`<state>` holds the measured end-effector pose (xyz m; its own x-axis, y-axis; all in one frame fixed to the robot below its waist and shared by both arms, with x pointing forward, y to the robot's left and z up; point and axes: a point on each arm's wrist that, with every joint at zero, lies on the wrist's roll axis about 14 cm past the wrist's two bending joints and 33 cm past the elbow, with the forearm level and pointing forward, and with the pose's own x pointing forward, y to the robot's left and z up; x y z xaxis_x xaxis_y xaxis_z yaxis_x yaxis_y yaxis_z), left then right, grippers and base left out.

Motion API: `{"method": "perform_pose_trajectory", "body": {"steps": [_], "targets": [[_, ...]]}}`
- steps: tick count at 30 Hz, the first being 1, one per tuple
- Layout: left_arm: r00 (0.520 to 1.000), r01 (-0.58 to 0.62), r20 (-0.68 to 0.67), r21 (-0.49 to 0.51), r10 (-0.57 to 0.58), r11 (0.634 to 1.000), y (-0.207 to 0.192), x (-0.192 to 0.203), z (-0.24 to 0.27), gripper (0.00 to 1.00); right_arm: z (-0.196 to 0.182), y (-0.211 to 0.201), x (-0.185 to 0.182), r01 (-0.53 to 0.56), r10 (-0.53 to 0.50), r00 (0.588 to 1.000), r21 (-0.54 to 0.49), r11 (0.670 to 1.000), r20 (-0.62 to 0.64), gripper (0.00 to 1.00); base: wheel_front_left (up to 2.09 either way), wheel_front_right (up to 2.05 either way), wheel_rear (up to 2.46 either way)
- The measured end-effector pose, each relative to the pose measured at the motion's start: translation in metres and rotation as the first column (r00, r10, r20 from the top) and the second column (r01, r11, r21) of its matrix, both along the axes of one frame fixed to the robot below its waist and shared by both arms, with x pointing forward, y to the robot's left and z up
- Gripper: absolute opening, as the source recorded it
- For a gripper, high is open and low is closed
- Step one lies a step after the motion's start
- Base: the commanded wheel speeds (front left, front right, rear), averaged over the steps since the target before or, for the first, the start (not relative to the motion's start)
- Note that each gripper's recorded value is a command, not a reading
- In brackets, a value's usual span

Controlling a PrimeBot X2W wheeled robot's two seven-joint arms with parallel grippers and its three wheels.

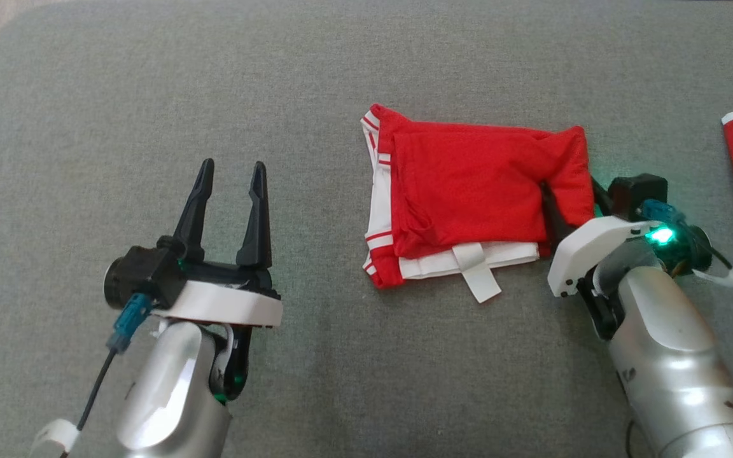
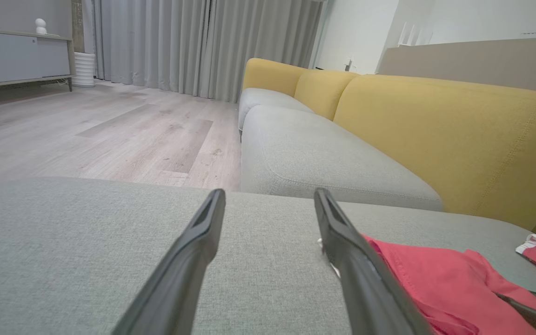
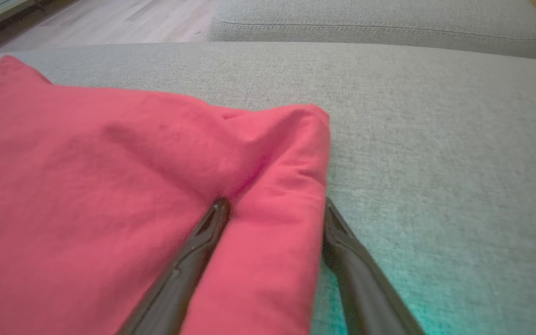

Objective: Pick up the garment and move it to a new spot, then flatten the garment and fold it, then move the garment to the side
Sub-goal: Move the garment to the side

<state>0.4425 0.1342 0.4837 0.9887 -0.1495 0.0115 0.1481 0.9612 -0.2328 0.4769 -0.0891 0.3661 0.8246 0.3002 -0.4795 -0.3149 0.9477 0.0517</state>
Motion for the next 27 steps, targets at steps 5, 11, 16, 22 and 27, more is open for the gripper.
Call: {"method": "perform_pose_trajectory", "body": {"steps": [5,11,16,22,27], "targets": [[1.0,0.004,0.003,0.0,-0.004,1.0,-0.002,0.001,0.001,1.0,0.003,0.005,0.002,-0.034,0.035,0.999,-0.029,0.999,0.027,0.0,0.0,0.0,0.0],[0.999,0.032,0.023,-0.006,-0.032,0.999,-0.013,0.002,0.009,1.0,0.015,-0.007,0.001,-0.06,0.072,0.992,-0.113,0.992,0.101,0.0,0.0,0.0,0.0],[0.995,0.086,0.046,-0.018,-0.085,0.996,-0.033,0.003,0.017,1.0,0.034,-0.037,0.005,-0.046,0.085,0.98,-0.21,0.977,0.179,0.0,0.0,0.0,0.0],[0.979,0.193,0.071,-0.041,-0.19,0.98,-0.075,0.001,0.026,1.0,0.067,-0.083,0.012,-0.003,0.097,0.958,-0.33,0.944,0.27,0.0,0.0,0.0,0.0],[0.957,0.273,0.112,-0.047,-0.267,0.961,-0.106,0.003,0.041,1.0,0.09,-0.12,0.017,0.041,0.094,0.948,-0.409,0.912,0.305,0.0,0.0,0.0,0.0]]}}
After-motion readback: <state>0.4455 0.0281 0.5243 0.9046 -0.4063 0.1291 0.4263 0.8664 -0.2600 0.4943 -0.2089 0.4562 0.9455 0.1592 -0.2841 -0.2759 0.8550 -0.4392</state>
